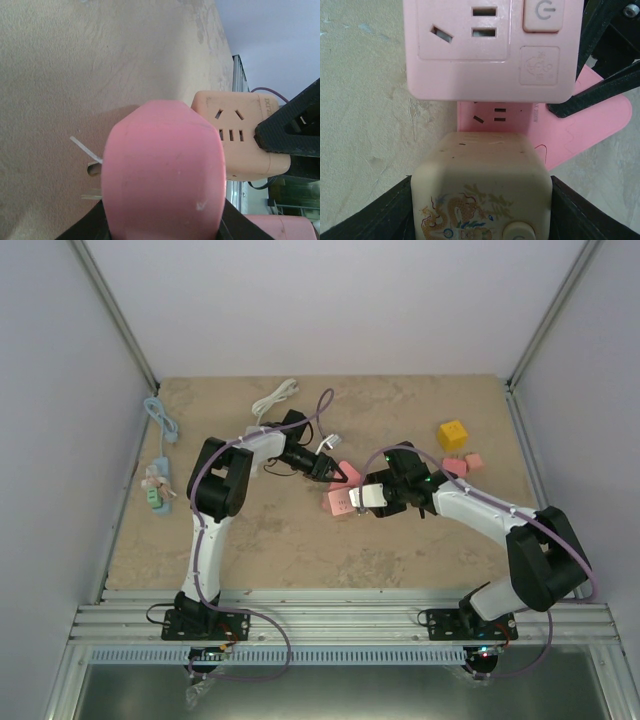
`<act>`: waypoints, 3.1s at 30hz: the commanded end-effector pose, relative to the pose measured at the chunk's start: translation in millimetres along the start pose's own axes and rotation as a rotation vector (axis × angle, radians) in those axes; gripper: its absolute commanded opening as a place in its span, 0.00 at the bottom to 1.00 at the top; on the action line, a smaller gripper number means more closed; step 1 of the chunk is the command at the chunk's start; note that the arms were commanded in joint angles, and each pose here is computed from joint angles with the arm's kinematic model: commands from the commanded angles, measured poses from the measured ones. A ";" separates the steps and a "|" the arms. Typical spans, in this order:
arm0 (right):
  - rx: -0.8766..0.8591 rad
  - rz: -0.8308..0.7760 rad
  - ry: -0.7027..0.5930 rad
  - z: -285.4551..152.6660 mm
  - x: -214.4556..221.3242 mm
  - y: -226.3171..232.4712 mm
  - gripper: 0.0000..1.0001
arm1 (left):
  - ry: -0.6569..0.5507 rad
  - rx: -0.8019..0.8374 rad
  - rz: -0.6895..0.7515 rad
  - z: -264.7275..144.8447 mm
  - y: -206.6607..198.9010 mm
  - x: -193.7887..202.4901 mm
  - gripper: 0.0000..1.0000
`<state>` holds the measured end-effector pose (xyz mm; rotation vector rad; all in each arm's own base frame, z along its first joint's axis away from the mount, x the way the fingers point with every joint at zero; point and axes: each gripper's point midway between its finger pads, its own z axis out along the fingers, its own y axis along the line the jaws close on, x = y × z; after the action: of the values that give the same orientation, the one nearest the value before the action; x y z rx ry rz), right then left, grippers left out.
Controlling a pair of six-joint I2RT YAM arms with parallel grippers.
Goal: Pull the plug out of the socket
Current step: Remove the plug from the socket, then place the plug at the center of the board.
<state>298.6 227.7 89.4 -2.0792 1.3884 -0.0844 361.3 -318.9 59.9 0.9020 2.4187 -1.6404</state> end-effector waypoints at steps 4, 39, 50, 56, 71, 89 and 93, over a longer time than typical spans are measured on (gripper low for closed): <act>0.122 -0.041 0.033 -12.4 0.2 -35.2 0.19 | 0.065 -0.150 -0.057 1.6 42.7 22.7 0.00; 0.124 0.044 -0.083 -40.4 11.8 -43.6 0.17 | 0.093 -0.183 -0.074 6.7 49.9 24.5 0.00; 0.204 -0.010 -0.053 -39.4 4.6 -48.7 0.17 | 0.093 -0.193 -0.081 6.7 52.1 24.6 0.00; 0.200 -0.024 -0.013 -25.5 0.7 -47.7 0.17 | 0.093 -0.190 -0.080 6.8 51.6 24.7 0.00; 0.265 0.256 -0.157 -49.5 27.0 -84.4 0.17 | 0.089 -0.178 -0.071 5.5 49.2 24.5 0.00; 0.209 0.760 -0.234 -26.0 107.6 -103.1 0.17 | 0.083 -0.170 -0.076 3.5 49.7 24.0 0.00; 0.223 0.854 -0.229 -20.9 125.1 -105.3 0.17 | 0.084 -0.169 -0.078 3.9 50.0 24.2 0.00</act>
<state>411.6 143.1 113.9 -1.2699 1.8871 0.2906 366.6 -322.3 59.8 0.9264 2.4142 -1.6222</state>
